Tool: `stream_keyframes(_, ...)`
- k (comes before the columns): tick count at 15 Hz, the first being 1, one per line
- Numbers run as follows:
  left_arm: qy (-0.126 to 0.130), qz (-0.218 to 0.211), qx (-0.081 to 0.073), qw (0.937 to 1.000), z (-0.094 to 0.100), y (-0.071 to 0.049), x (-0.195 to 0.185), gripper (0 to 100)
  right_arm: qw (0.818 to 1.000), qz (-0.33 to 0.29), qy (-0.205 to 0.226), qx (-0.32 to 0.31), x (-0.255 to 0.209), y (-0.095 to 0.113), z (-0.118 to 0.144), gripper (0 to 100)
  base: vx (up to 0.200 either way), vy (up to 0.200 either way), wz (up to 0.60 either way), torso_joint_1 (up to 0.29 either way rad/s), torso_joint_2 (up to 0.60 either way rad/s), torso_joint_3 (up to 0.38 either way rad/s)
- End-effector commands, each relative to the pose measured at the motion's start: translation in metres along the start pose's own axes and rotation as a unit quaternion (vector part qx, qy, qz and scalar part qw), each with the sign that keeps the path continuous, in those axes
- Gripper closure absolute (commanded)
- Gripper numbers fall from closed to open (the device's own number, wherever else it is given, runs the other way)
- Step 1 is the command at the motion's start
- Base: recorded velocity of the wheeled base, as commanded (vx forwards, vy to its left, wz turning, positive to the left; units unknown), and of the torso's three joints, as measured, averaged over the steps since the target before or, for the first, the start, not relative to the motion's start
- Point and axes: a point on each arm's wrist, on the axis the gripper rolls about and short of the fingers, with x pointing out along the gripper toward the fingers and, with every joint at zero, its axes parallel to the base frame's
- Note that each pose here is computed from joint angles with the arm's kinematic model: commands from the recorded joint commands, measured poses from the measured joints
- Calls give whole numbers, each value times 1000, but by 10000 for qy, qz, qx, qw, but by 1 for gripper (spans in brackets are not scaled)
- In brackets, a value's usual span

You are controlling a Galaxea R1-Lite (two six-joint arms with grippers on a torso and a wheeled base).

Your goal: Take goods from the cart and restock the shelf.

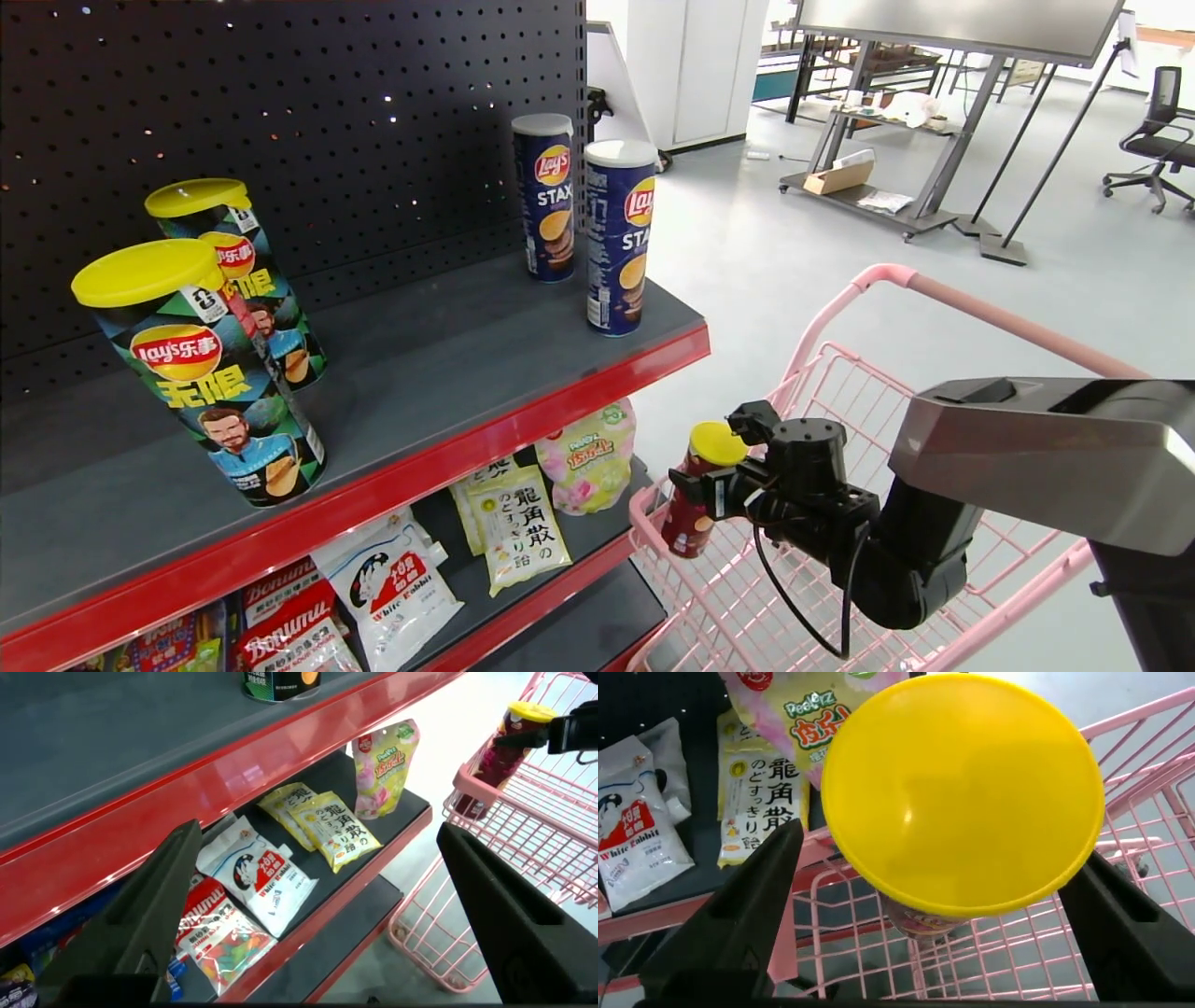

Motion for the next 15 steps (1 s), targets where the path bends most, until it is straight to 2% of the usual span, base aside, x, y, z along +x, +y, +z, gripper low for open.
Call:
stream_keyframes(1, 5, 2, -3, 10000, 0, 0, 0, 0, 10000, -48, 6, 0, 5, -1, -3, 100, 0, 0, 0, 0, 0, 0)
stream_keyframes(5, 5, 2, 5, 10000, 0, 0, 0, 0, 10000, -36, 7, -21, 2, 2, -2, 100, 0, 0, 0, 0, 0, 0)
stream_keyframes(7, 5, 2, 5, 10000, 0, 0, 0, 0, 9999, -46, -157, -26, -4, 3, 4, 100, 0, 0, 0, 0, 0, 0)
stream_keyframes(12, 5, -5, 6, 10000, 0, 0, 0, 0, 9986, -3, -525, -98, -81, 14, 36, 100, 0, 0, 0, 0, 0, 0)
stream_keyframes(15, 5, 2, -3, 10000, 0, 0, 0, 0, 9955, -61, -856, -400, -141, 19, 50, 100, 0, 0, 0, 0, 0, 0)
